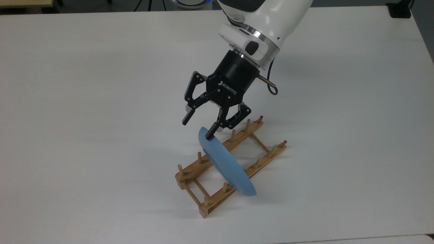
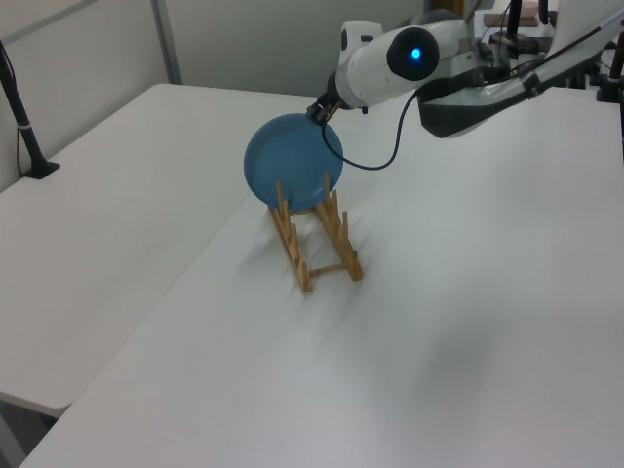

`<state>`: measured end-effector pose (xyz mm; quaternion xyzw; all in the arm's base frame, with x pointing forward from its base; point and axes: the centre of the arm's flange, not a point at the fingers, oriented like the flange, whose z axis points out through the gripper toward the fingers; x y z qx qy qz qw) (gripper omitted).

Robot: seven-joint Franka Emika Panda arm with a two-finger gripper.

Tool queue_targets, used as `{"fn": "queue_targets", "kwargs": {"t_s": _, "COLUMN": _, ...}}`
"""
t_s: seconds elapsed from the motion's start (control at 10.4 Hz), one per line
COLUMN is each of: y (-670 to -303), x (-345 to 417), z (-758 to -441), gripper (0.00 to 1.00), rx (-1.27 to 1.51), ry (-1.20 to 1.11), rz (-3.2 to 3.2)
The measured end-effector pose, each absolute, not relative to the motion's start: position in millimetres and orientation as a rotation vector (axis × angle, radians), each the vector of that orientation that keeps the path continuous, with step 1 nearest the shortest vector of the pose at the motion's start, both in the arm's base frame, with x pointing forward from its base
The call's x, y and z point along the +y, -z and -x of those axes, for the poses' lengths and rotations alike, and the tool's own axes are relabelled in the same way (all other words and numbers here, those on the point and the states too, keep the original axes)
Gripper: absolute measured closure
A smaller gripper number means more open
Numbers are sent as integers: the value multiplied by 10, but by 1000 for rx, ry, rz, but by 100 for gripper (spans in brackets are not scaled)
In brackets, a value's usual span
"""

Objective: Place plate in plate rack
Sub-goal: 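Open the gripper and raise it away from the plate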

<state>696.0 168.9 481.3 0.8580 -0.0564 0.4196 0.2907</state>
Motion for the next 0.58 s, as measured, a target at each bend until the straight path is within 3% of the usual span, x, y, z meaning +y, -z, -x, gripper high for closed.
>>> {"fn": "queue_targets", "kwargs": {"t_s": 0.19, "y": -4878, "x": 1679, "z": -6952, "gripper": 38, "rx": -187, "ry": -1132, "rz": -2301}}
{"fn": "queue_targets", "kwargs": {"t_s": 0.29, "y": -4958, "x": 1687, "z": -6930, "gripper": 27, "rx": -230, "ry": -1136, "rz": -2333}}
{"fn": "queue_targets", "kwargs": {"t_s": 0.58, "y": -5350, "x": 1707, "z": -6801, "gripper": 23, "rx": -390, "ry": -1142, "rz": -2467}}
